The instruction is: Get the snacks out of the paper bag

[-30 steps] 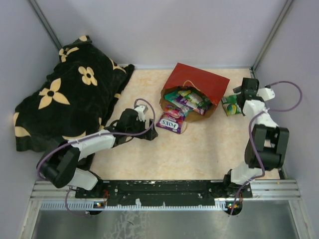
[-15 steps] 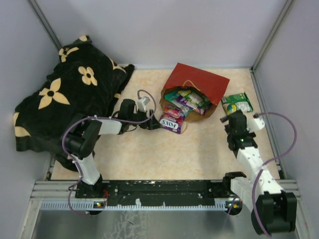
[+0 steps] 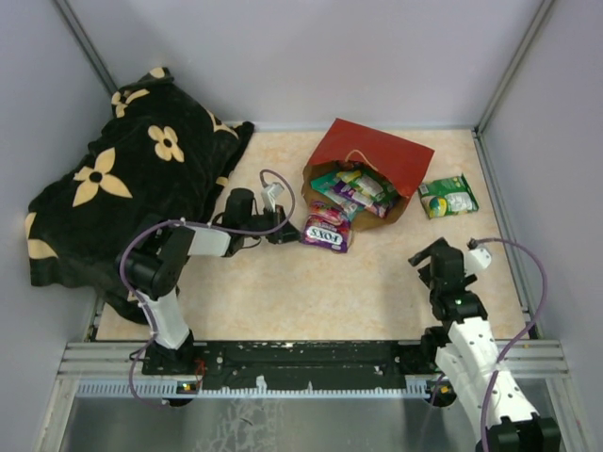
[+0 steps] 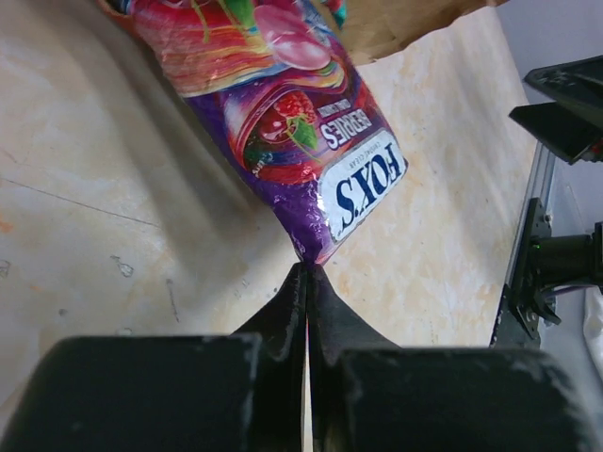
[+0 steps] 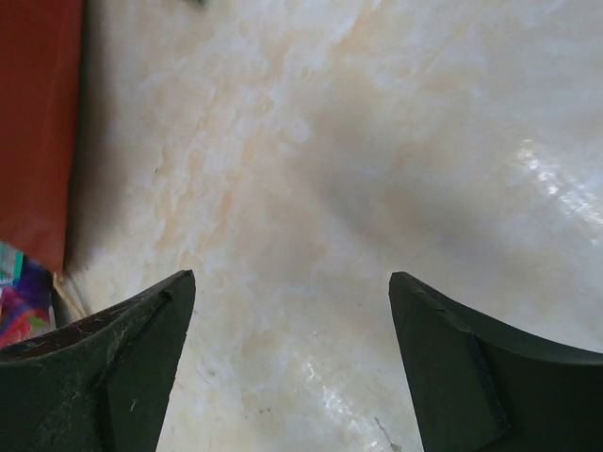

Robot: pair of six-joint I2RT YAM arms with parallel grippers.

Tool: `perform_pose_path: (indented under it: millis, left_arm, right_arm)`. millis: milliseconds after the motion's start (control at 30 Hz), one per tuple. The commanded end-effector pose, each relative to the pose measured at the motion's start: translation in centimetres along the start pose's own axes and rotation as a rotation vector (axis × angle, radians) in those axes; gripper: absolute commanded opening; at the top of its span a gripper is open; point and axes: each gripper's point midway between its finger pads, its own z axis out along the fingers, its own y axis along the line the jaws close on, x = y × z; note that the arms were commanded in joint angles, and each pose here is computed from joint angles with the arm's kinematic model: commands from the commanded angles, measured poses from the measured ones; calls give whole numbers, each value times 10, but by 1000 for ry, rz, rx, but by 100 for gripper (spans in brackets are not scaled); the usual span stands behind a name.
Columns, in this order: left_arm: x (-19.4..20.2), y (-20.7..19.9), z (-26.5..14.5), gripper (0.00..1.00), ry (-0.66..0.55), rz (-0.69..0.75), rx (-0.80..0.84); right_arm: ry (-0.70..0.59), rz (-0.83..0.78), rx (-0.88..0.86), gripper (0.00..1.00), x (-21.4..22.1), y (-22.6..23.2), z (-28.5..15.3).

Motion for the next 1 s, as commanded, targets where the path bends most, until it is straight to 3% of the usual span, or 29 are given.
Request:
perform_pose_path:
  millis: [0,233,367,567,733,967]
  left_arm:
    - [-25,-29,-19,0,-68,91,32]
    - [-41,-69,-54,0,-118,162,47]
    - [-36,-89,-73,0,-120,169,74]
    - [10,-93,-99,0,-88,100,62]
    - [36,-86,-120,0,-132,15,-22]
    - [70,-68,-131,0,-133,-146,-119]
  right_arm:
    - [59,-93,-227,84,10,47,-12]
    - [177,-260,-565,85,47,134,-45]
    - [300,-243,-735,86,80,176,-69]
    - [427,-182,-834,88,128,209,-99]
    - [456,-264,-951,90,157,229,-124]
    - [606,-158,-967,91,186,233,-128]
